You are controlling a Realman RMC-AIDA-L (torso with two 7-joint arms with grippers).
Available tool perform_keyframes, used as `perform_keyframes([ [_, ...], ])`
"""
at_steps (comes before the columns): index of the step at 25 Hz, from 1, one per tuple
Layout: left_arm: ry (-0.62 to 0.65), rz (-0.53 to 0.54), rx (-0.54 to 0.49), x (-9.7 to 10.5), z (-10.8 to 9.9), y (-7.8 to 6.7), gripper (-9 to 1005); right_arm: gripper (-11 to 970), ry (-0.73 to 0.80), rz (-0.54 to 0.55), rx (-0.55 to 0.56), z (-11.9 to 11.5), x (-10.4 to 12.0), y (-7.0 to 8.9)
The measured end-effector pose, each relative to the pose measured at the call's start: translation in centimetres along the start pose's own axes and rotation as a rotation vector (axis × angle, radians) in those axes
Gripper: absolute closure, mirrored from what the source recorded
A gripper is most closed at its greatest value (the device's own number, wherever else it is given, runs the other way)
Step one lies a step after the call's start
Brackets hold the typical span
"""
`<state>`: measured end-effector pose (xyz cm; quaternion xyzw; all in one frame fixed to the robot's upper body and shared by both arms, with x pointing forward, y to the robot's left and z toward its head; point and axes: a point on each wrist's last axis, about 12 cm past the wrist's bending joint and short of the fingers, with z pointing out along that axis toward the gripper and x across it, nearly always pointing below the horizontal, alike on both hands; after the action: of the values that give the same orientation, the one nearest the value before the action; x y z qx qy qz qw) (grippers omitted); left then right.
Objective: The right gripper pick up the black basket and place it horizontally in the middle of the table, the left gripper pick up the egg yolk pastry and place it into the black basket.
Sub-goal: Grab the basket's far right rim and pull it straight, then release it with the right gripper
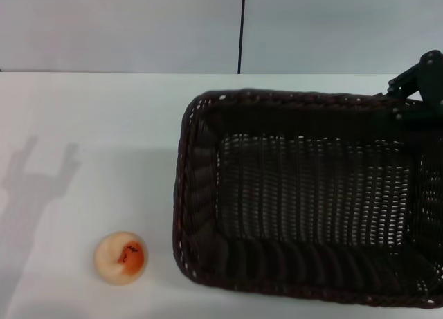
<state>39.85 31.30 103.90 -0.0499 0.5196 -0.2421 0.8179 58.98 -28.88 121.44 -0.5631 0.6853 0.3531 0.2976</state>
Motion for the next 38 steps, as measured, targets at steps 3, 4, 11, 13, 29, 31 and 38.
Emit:
perform_keyframes([
  [3,0.0,-0.004,-0.001,0.0,0.0,-0.1,241,720,0.004,-0.017,-0.018,0.1,-0.2,0.1],
  [4,0.0,-0.004,-0.001,0.0,0.0,-0.1,242,718,0.005,-0.028,-0.027,0.1,-0.4,0.1],
  [11,0.004,-0.052,0.01,0.3,0.3,-0.3,245,703,0.012,-0.068,-0.058,0.3,-0.9,0.3],
  [13,0.004,-0.052,0.01,0.3,0.3,-0.3,246,698,0.008,-0.082,-0.065,0.6,-0.9,0.3],
  [29,0.017,-0.112,0.003,0.4,0.5,-0.2,254,663,0.007,-0.098,-0.098,2.9,-1.5,0.5],
  [31,0.018,-0.115,0.005,0.5,0.5,-0.2,255,658,0.004,-0.104,-0.092,3.0,-1.7,0.4],
  [38,0.031,-0.139,0.01,0.5,0.3,-0.3,258,613,-0.051,-0.179,-0.042,2.5,-3.2,-0.1],
])
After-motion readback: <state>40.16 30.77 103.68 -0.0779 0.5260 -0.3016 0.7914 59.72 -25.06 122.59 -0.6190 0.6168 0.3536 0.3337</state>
